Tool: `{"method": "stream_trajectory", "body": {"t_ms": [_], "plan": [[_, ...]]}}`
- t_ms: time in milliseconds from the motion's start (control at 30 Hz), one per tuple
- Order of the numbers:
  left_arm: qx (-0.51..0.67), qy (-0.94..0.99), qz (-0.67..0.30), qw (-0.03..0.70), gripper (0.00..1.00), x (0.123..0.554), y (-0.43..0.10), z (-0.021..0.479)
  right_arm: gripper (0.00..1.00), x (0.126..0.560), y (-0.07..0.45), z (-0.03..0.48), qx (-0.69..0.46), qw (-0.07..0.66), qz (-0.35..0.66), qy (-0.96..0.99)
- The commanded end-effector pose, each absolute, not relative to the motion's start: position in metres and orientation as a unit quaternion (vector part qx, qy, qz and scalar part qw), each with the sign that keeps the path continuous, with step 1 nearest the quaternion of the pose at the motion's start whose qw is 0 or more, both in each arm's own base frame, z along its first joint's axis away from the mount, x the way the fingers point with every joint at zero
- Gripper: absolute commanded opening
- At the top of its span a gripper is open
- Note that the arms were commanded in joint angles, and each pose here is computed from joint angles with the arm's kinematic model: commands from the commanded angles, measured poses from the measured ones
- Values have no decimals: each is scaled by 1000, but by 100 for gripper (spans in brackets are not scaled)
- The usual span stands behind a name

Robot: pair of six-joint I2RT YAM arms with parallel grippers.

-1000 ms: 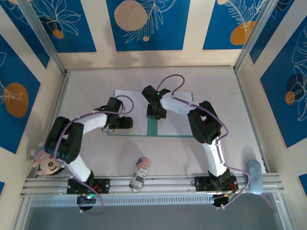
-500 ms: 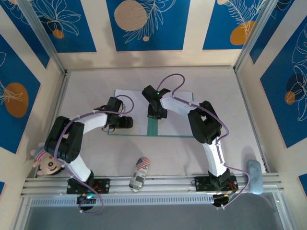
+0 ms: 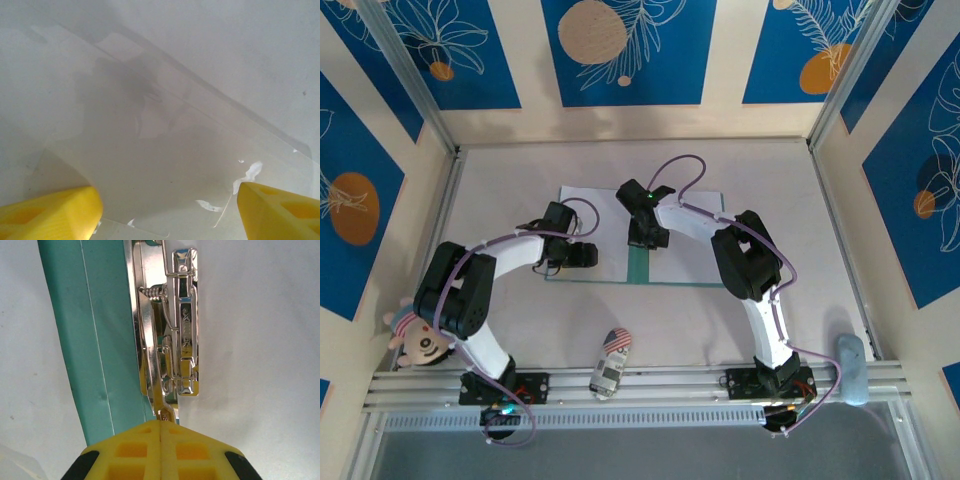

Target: Put the files into the folder

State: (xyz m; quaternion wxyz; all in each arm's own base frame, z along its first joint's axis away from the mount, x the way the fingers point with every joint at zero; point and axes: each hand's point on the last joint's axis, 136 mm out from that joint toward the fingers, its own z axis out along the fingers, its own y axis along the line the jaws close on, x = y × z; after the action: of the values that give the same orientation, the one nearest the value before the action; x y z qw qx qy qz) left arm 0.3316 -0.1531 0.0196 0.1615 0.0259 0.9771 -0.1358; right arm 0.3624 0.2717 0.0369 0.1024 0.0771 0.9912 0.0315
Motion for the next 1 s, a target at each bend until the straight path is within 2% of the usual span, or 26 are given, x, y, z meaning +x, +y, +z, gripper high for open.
{"method": "stream_trajectory", "body": {"t_ms": [0,267,500,967], "plan": [[6,995,-95,34,77,275,-127,-33,8,342,230,3,101,48,-50,992],[6,995,-95,34,77,275,-127,-33,8,342,228,0,103,42,-53,992],[6,995,-94,31,77,275,-127,-34,7,356,237,23,82,79,-36,993],[6,995,-94,31,77,274,-127,-34,7,345,229,-4,108,39,-34,993]]}}
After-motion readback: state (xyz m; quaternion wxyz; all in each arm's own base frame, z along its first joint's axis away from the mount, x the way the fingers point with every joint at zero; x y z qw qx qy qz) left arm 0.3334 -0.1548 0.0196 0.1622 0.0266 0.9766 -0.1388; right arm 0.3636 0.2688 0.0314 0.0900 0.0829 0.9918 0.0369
